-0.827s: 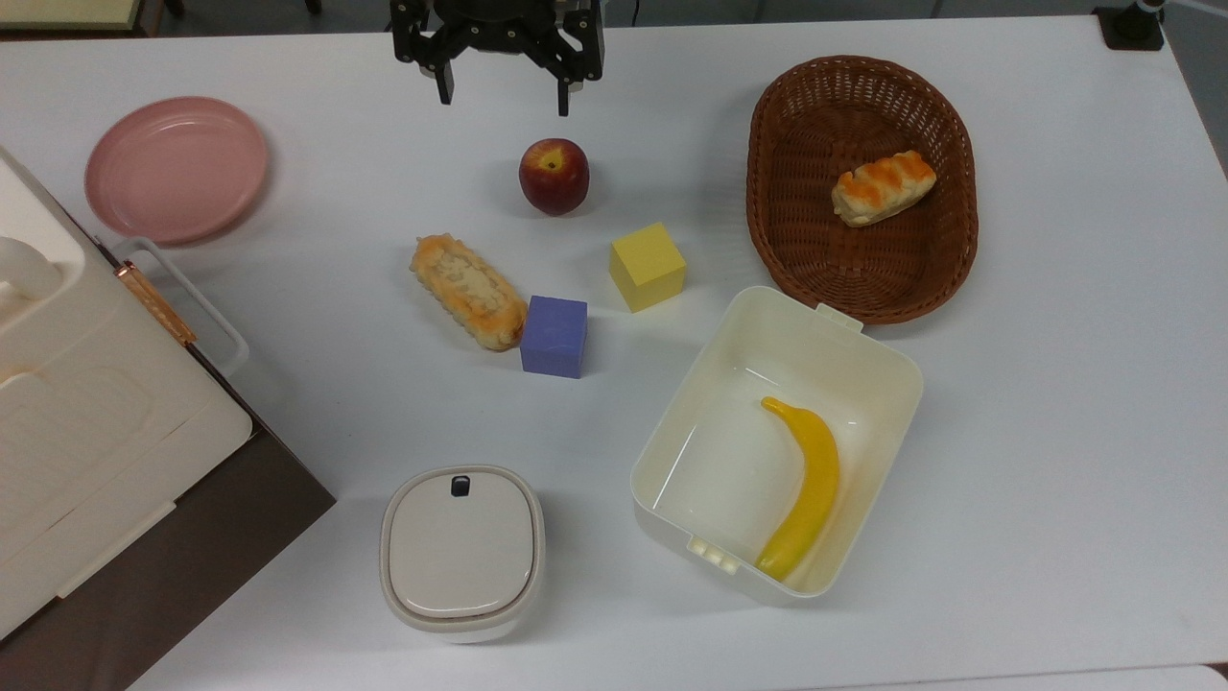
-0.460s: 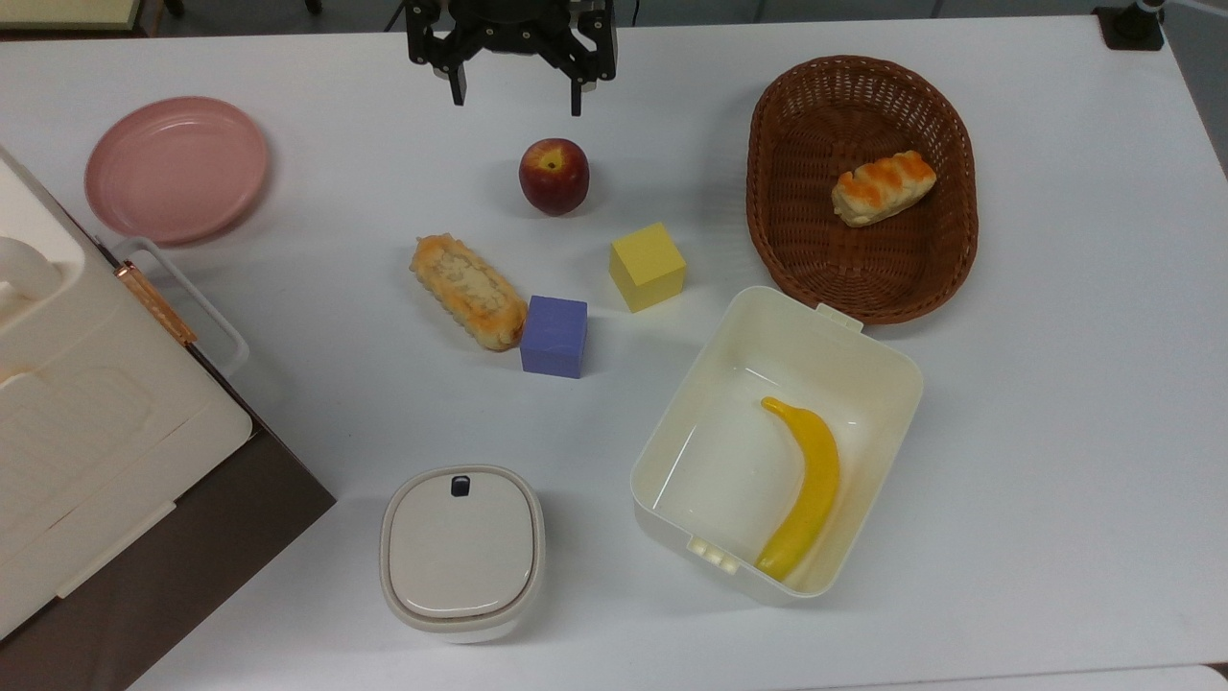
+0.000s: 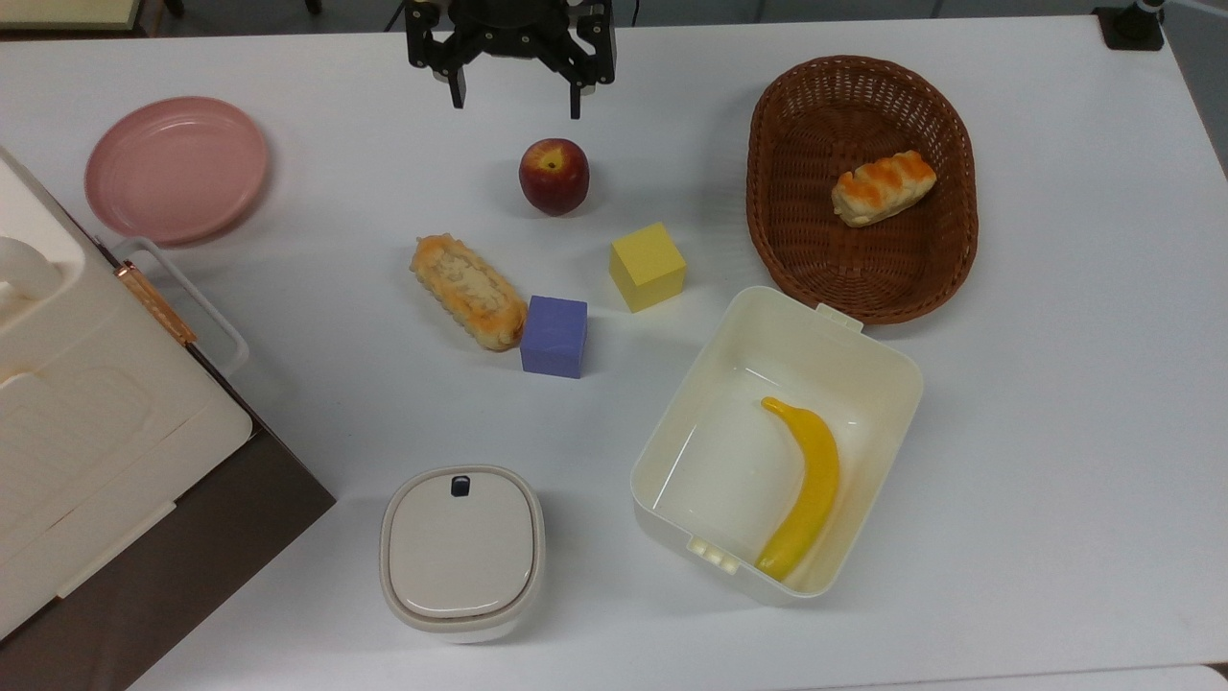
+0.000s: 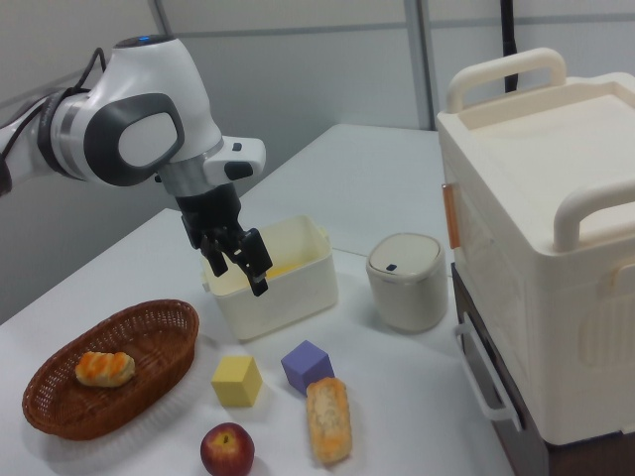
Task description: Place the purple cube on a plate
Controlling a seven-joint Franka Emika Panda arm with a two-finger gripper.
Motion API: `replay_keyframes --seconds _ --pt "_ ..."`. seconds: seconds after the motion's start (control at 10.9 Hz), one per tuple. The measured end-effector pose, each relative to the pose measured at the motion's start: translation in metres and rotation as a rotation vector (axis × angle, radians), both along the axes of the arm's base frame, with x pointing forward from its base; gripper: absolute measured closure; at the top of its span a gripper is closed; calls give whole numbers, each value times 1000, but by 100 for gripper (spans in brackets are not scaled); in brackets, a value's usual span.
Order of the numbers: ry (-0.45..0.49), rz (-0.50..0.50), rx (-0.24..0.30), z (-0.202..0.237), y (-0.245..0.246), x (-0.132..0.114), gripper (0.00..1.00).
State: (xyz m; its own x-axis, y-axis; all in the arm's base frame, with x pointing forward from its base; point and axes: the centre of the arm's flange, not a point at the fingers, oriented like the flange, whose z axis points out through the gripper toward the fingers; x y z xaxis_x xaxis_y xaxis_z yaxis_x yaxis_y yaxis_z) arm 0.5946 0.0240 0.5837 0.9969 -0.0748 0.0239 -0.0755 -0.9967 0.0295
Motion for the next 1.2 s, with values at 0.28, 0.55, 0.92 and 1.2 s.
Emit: replay_keyframes --seconds 0.28,0.55,0.92,1.2 --pt "26 -1 -1 -15 -1 6 0" --pt "38 0 0 -48 0 23 0" --pt "57 1 1 -116 2 51 0" --pt "54 -47 3 -170 3 70 0"
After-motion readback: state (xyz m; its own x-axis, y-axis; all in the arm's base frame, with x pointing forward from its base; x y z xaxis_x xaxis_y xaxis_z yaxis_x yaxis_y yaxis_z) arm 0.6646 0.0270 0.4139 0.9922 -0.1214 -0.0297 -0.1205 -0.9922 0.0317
